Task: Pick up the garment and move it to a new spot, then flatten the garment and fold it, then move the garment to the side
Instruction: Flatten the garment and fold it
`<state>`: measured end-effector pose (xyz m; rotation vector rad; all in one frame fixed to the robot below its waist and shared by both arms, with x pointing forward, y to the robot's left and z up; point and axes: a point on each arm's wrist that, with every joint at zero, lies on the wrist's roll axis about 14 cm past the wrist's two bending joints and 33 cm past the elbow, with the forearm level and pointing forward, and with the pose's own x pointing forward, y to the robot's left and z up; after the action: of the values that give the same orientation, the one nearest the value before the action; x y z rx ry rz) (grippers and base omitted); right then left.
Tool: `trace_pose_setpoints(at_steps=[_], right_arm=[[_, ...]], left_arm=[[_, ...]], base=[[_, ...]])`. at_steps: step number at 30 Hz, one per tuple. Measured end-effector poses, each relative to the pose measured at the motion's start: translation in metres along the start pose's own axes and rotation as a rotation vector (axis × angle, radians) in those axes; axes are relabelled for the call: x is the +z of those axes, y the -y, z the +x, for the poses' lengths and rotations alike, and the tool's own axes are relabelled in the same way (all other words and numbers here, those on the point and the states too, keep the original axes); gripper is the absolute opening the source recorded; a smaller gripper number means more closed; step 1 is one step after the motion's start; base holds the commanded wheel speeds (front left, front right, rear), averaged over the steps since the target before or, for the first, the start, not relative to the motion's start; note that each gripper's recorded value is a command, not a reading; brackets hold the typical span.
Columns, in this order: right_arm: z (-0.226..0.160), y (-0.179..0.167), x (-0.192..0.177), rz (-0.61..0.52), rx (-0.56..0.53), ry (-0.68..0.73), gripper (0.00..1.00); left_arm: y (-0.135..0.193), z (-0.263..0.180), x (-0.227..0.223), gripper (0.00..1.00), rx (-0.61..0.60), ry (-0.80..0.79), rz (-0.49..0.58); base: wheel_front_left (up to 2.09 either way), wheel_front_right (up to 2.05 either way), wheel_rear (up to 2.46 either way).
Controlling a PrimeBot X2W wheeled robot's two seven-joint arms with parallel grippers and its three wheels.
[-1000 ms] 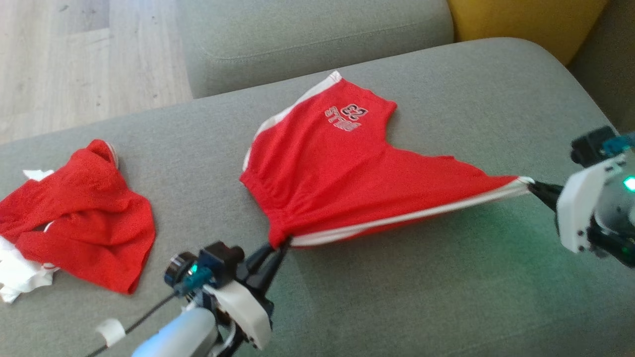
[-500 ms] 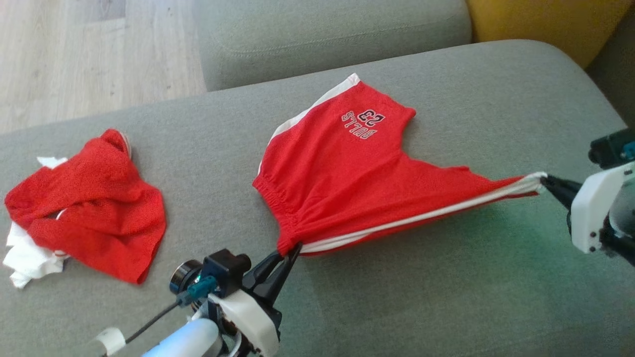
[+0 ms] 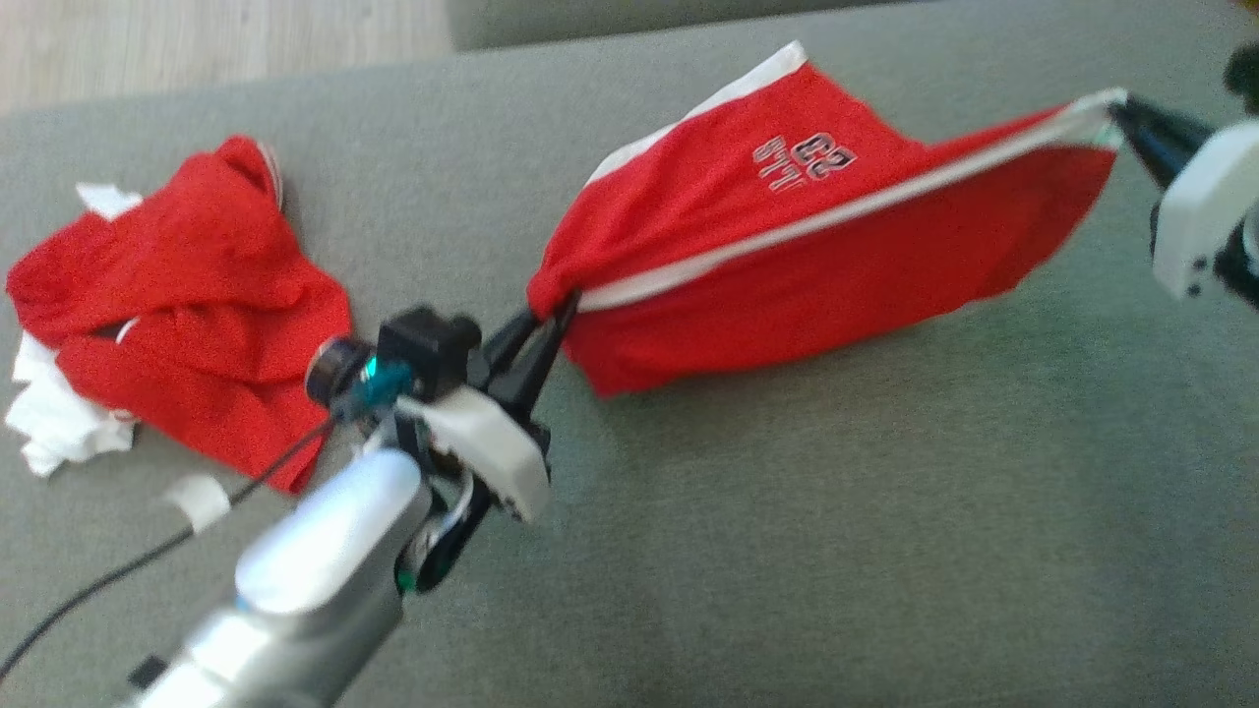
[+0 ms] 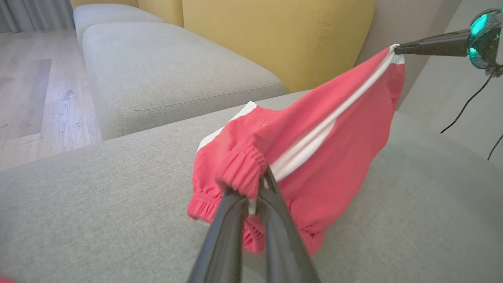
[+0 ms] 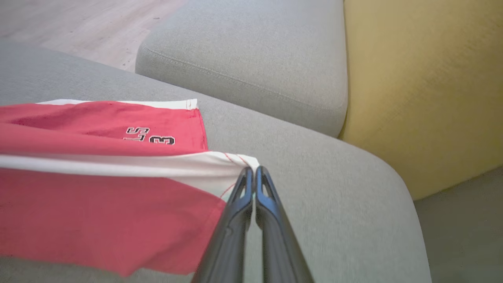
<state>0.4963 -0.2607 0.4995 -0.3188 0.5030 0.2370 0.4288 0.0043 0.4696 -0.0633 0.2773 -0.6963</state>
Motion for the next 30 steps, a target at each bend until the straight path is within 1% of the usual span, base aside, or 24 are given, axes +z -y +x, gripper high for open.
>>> trace_pose_setpoints(at_steps=[8, 13, 17, 20, 26, 27, 28, 29, 30], right_arm=[[0.067, -0.014, 0.031, -0.094, 0.02, 0.023, 0.0], [0.102, -0.022, 0.037, -0.158, 0.03, 0.013, 0.0], [0.128, -0.025, 0.04, -0.175, 0.031, 0.023, 0.0], [0.145, -0.031, 0.037, -0.179, 0.04, 0.02, 0.0], [0.168, -0.046, 0.015, -0.189, 0.069, -0.02, 0.0], [0.171, -0.048, 0.014, -0.189, 0.072, -0.024, 0.09], [0.174, -0.049, 0.015, -0.187, 0.074, -0.011, 0.7], [0.177, -0.05, 0.019, -0.185, 0.076, 0.005, 1.0], [0.179, -0.049, 0.021, -0.183, 0.071, 0.011, 1.0]], left_arm=[[-0.049, 0.024, -0.009, 0.0, 0.092, -0.054, -0.003], [-0.067, 0.033, -0.023, 0.0, 0.125, -0.087, -0.017], [-0.08, 0.044, -0.027, 0.0, 0.143, -0.085, -0.013], [-0.088, 0.05, -0.034, 0.0, 0.151, -0.098, -0.008], [-0.098, 0.054, -0.053, 0.0, 0.17, -0.148, -0.01], [-0.101, 0.054, -0.055, 0.0, 0.176, -0.153, -0.01], [-0.103, 0.054, -0.056, 0.0, 0.178, -0.157, -0.01], [-0.104, 0.055, -0.056, 0.05, 0.18, -0.154, -0.01], [-0.105, 0.055, -0.056, 0.4, 0.182, -0.152, -0.011]], base=[[0.0, 0.0, 0.0], [0.0, 0.0, 0.0], [0.0, 0.0, 0.0], [0.0, 0.0, 0.0], [0.0, 0.0, 0.0], [0.0, 0.0, 0.0], [0.0, 0.0, 0.0], [0.0, 0.0, 0.0], [0.0, 0.0, 0.0]])
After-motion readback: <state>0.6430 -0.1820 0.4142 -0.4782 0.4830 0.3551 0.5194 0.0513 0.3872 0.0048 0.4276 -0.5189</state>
